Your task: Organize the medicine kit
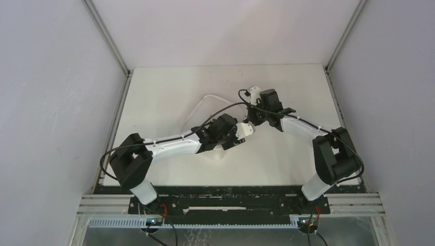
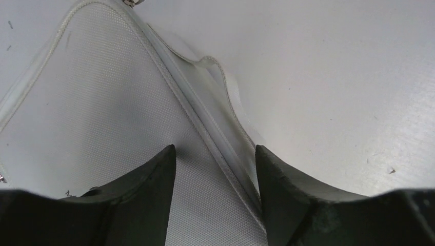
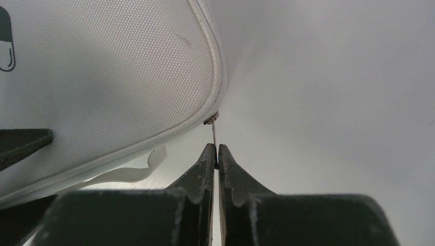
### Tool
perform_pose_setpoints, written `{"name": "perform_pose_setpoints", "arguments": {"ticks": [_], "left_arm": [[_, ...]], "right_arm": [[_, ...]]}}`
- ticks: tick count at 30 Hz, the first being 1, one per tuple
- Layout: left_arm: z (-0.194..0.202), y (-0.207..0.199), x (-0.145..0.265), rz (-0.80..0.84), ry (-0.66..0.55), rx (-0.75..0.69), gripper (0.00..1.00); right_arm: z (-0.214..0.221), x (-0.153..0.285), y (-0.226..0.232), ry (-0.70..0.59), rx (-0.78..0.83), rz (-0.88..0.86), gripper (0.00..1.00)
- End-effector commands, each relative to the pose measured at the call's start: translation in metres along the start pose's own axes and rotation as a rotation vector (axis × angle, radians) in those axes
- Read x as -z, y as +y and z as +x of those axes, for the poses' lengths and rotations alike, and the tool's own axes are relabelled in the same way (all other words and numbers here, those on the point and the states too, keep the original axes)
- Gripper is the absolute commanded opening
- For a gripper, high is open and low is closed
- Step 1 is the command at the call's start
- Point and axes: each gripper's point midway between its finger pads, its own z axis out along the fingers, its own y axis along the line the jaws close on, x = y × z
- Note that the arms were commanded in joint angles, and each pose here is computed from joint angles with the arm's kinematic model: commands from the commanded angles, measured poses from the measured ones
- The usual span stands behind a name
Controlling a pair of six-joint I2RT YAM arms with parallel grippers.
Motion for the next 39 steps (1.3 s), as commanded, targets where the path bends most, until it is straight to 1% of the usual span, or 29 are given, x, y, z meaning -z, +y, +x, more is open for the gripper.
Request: {"name": "perform_pose_setpoints", "arguments": {"ticks": [1, 4, 6, 9, 11, 20, 22, 24, 26, 31, 39], "left_arm": [[0.005, 0.017, 0.012, -0.085, 0.008, -0.043, 0.56], [0.023, 0.013, 0.020, -0.073, 0.042, -0.082, 0.41], [0.034, 0.009, 0.026, -0.060, 0.062, -0.107, 0.29], [0.047, 0.003, 0.036, -0.027, 0.081, -0.149, 0.08], [0.055, -0.001, 0.042, 0.004, 0.089, -0.193, 0.01], [0.097, -0.031, 0.072, 0.278, 0.149, -0.380, 0.00], [0.102, -0.033, 0.076, 0.301, 0.161, -0.413, 0.00], [0.103, -0.033, 0.078, 0.315, 0.165, -0.417, 0.00], [0.102, -0.033, 0.079, 0.327, 0.155, -0.423, 0.00], [0.105, -0.041, 0.084, 0.387, 0.131, -0.494, 0.00], [0.116, -0.050, 0.096, 0.488, 0.152, -0.603, 0.00]], "right_arm": [[-0.001, 0.011, -0.012, -0.010, -0.003, 0.056, 0.00], [0.000, 0.012, -0.015, -0.008, 0.000, 0.068, 0.00], [0.001, 0.012, -0.016, -0.005, 0.005, 0.075, 0.00], [0.001, 0.014, -0.020, -0.014, 0.003, 0.092, 0.00], [0.000, 0.016, -0.022, -0.016, 0.001, 0.101, 0.00], [0.004, 0.024, -0.026, -0.016, 0.006, 0.134, 0.00], [0.003, 0.026, -0.025, -0.018, 0.010, 0.133, 0.00], [0.004, 0.027, -0.023, -0.021, 0.012, 0.127, 0.00], [0.003, 0.027, -0.020, -0.023, 0.016, 0.117, 0.00], [-0.001, 0.025, -0.021, -0.037, 0.045, 0.123, 0.00], [-0.019, 0.031, -0.025, -0.081, 0.049, 0.125, 0.00]]}}
